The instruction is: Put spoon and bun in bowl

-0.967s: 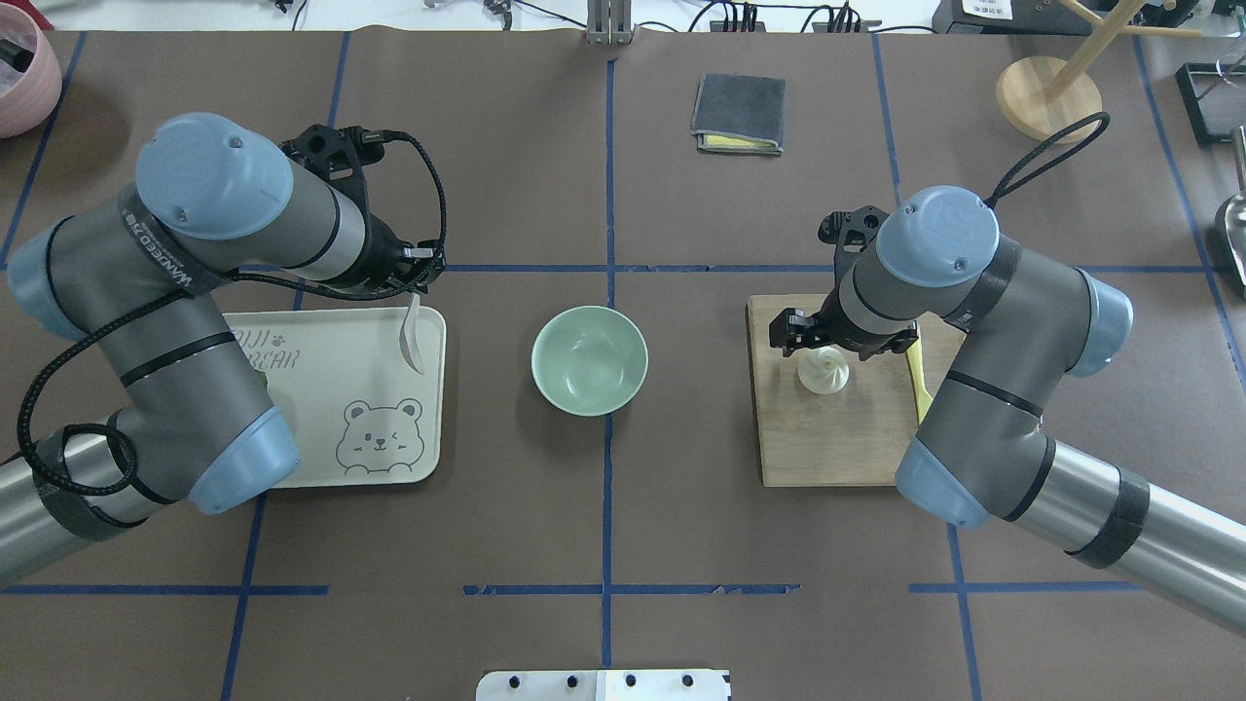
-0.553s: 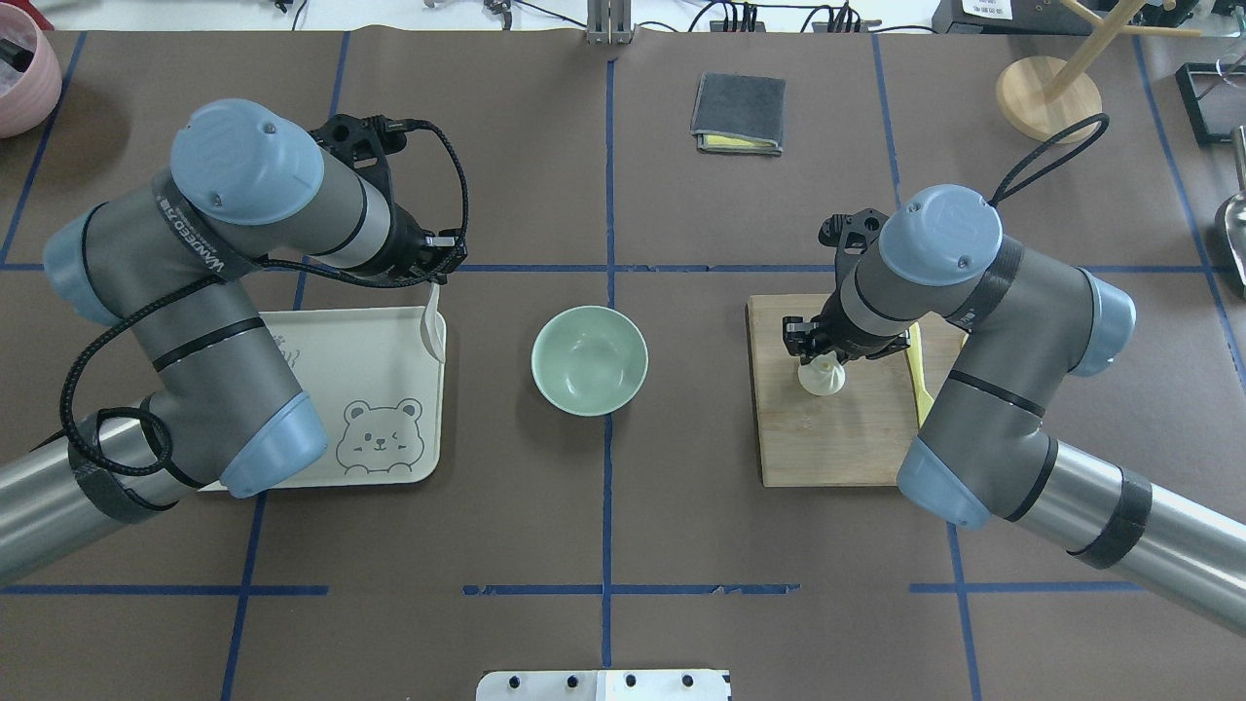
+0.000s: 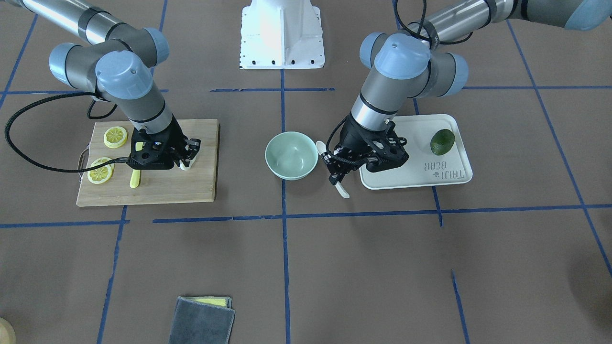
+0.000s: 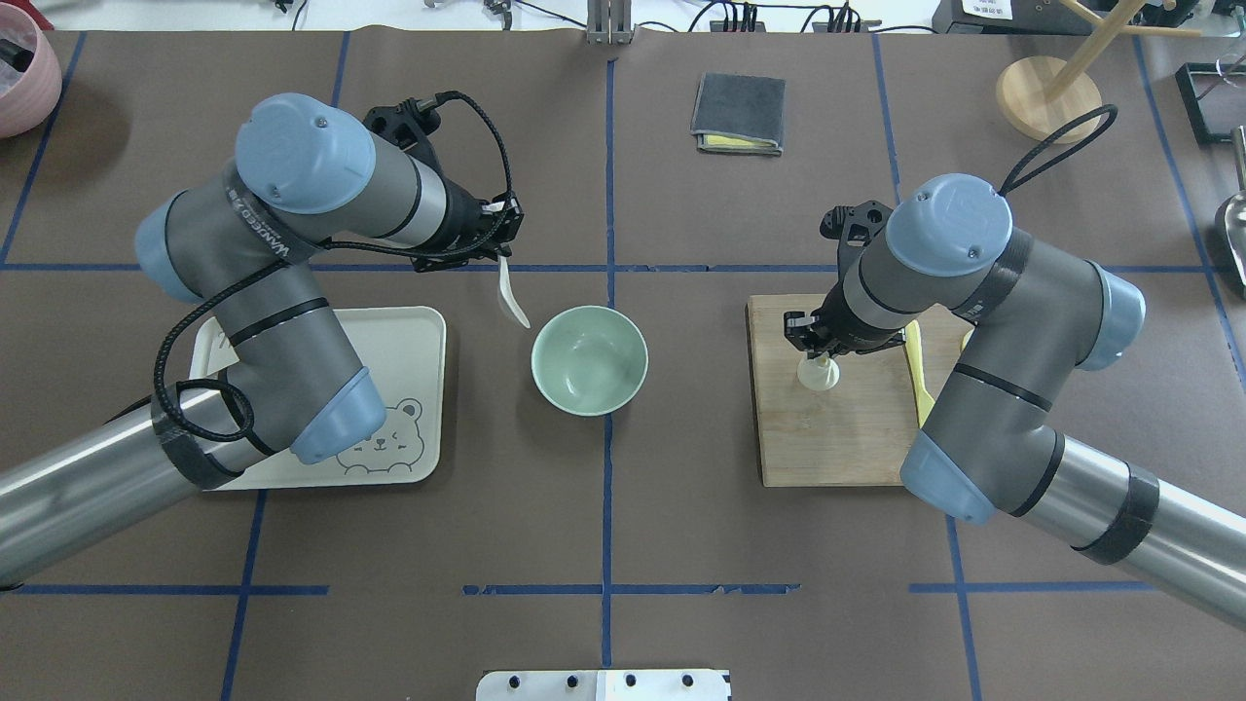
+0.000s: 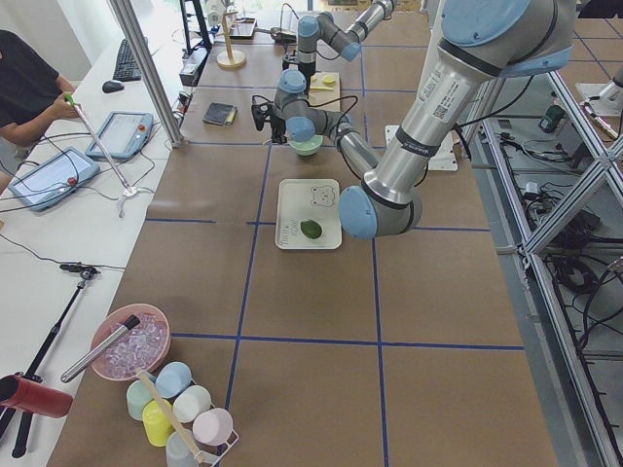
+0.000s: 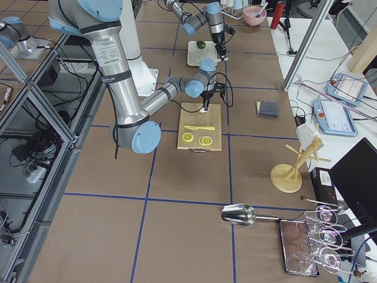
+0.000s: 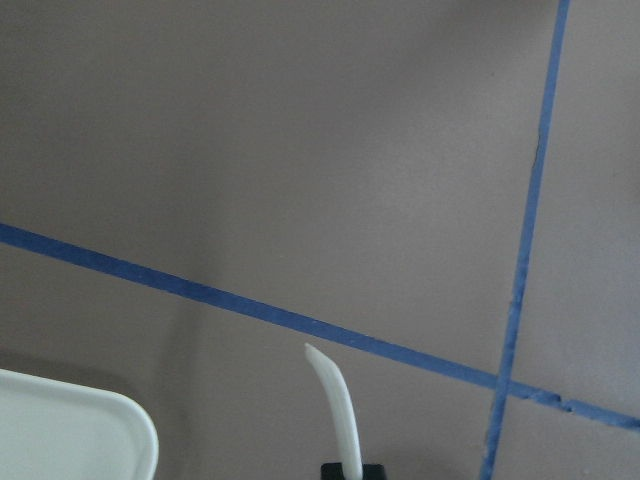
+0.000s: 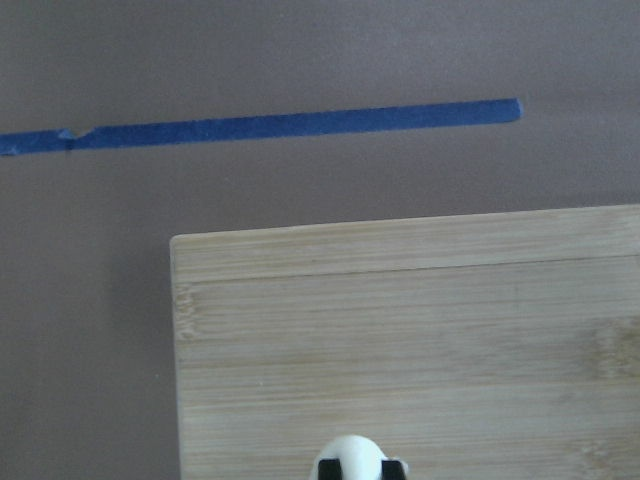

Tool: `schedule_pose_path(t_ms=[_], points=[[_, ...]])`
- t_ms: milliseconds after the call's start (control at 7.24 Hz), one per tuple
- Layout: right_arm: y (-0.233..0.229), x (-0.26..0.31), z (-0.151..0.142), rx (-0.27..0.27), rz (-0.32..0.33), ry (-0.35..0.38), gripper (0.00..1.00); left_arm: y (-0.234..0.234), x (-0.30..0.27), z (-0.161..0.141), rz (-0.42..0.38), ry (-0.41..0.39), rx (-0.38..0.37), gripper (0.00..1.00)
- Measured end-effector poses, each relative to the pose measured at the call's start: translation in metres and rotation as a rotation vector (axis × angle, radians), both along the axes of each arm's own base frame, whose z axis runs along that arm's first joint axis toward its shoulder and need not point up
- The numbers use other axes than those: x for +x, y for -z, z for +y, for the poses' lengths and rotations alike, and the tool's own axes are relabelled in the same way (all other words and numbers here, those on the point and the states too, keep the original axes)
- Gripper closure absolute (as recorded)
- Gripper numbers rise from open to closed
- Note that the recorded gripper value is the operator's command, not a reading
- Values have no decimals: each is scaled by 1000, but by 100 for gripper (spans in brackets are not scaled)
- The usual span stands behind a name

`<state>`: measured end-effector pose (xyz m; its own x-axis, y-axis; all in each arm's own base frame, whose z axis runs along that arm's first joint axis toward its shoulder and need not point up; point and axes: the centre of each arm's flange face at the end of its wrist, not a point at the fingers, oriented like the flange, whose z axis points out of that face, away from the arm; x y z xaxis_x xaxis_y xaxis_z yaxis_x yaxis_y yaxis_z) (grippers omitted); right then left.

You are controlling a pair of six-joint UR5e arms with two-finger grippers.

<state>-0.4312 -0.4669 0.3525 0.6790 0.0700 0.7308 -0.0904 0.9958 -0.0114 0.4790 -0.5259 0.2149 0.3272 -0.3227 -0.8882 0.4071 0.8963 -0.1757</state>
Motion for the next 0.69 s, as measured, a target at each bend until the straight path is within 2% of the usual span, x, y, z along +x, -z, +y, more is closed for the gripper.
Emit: schedule_pose_path(t_ms=[276, 691], points=[[12, 25, -12, -21, -27, -12, 100, 14, 19, 8, 35, -12, -7, 100], [20, 34, -18, -18, -42, -20, 100, 19, 46, 38, 57, -63, -2, 100]])
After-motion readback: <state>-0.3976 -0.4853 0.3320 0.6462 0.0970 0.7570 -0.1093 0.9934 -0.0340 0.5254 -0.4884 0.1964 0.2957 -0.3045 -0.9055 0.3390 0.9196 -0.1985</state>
